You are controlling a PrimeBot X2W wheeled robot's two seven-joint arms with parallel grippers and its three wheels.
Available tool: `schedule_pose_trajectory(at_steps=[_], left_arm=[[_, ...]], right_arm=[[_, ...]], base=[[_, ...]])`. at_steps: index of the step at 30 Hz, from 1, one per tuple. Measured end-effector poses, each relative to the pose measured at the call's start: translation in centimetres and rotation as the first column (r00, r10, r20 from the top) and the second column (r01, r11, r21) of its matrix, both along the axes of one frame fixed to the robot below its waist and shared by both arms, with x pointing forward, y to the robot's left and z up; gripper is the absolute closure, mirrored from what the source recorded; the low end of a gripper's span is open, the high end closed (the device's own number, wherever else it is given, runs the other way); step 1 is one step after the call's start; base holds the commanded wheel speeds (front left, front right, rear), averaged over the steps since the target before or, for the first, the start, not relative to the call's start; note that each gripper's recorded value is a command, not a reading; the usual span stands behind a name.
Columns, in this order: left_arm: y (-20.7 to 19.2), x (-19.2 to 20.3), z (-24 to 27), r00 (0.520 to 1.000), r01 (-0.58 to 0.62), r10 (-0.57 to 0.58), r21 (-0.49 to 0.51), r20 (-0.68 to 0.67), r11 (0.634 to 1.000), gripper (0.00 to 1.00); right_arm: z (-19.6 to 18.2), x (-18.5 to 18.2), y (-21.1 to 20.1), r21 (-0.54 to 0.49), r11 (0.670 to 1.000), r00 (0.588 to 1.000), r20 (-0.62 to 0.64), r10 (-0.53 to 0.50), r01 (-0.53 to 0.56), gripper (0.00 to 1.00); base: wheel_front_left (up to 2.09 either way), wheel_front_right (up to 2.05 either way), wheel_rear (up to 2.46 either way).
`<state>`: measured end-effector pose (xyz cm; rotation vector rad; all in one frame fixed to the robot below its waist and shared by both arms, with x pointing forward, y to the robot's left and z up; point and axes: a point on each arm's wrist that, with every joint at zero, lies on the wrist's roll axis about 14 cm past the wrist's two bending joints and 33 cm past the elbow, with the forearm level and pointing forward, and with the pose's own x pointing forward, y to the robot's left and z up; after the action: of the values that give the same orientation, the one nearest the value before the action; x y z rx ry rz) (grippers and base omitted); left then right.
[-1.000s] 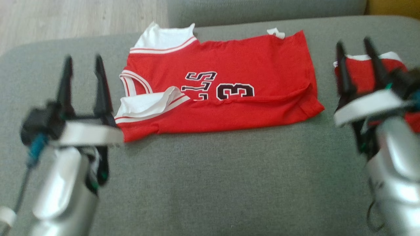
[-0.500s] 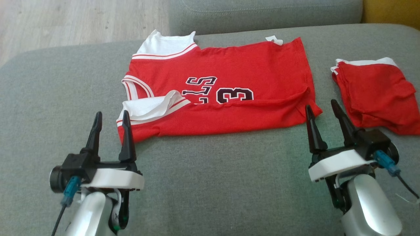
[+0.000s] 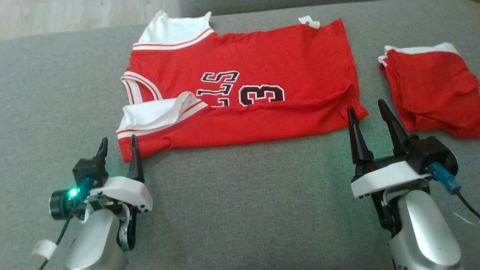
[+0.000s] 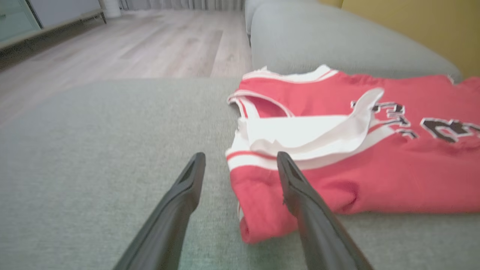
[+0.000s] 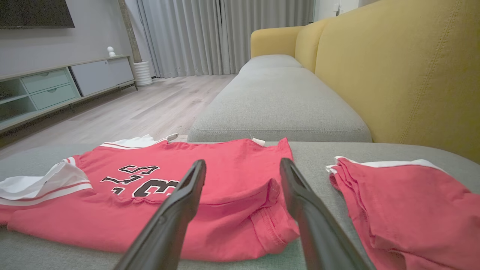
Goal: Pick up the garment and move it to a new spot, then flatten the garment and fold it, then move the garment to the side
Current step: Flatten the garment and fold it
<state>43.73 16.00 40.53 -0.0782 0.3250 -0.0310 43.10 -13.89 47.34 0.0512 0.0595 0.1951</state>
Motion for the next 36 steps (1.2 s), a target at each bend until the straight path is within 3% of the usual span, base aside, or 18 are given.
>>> schedule_pose_trajectory(at_steps=[12, 13, 14, 15, 20, 25, 36], left_arm=[[-0.3, 1.4, -5.0, 0.975, 0.051, -0.044, 0.024, -0.220, 0.998, 0.00], [-0.3, 1.6, -5.1, 0.972, 0.053, -0.047, 0.021, -0.230, 0.998, 0.04], [-0.4, 1.8, -5.1, 0.970, 0.057, -0.050, 0.023, -0.237, 0.998, 0.61], [-0.5, 1.9, -5.0, 0.969, 0.066, -0.058, 0.022, -0.242, 0.998, 1.00], [-0.5, 2.2, -3.9, 0.983, 0.051, -0.047, 0.019, -0.178, 0.999, 1.00], [0.2, 3.2, -0.4, 1.000, 0.022, -0.022, 0.011, -0.009, 1.000, 1.00], [-0.4, 3.3, 3.8, 0.986, 0.074, -0.077, 0.022, 0.145, 0.997, 1.00]], right_arm=[[-1.0, 0.9, -0.7, -0.009, 1.000, 1.000, -0.022, -0.016, 0.015, 0.00], [-1.1, 0.9, -0.8, -0.009, 1.000, 1.000, -0.024, -0.018, 0.017, 0.00], [-1.2, 0.9, -0.8, -0.009, 1.000, 1.000, -0.025, -0.019, 0.018, 0.00], [-1.2, 0.9, -0.8, -0.009, 1.000, 0.999, -0.027, -0.019, 0.019, 0.00], [-2.6, 1.0, -1.6, -0.024, 0.999, 0.994, -0.103, -0.043, 0.041, 0.00], [-3.7, 1.8, -2.3, -0.033, 0.998, 0.981, -0.184, -0.066, 0.061, 0.00], [-8.8, 3.0, -1.5, 0.081, 0.991, 0.894, -0.444, -0.061, 0.108, 0.00]], base=[[0.00, 0.00, 0.00], [0.00, 0.00, 0.00], [0.00, 0.00, 0.00], [0.00, 0.00, 0.00], [0.00, 0.00, 0.00], [0.00, 0.00, 0.00], [0.00, 0.00, 0.00]])
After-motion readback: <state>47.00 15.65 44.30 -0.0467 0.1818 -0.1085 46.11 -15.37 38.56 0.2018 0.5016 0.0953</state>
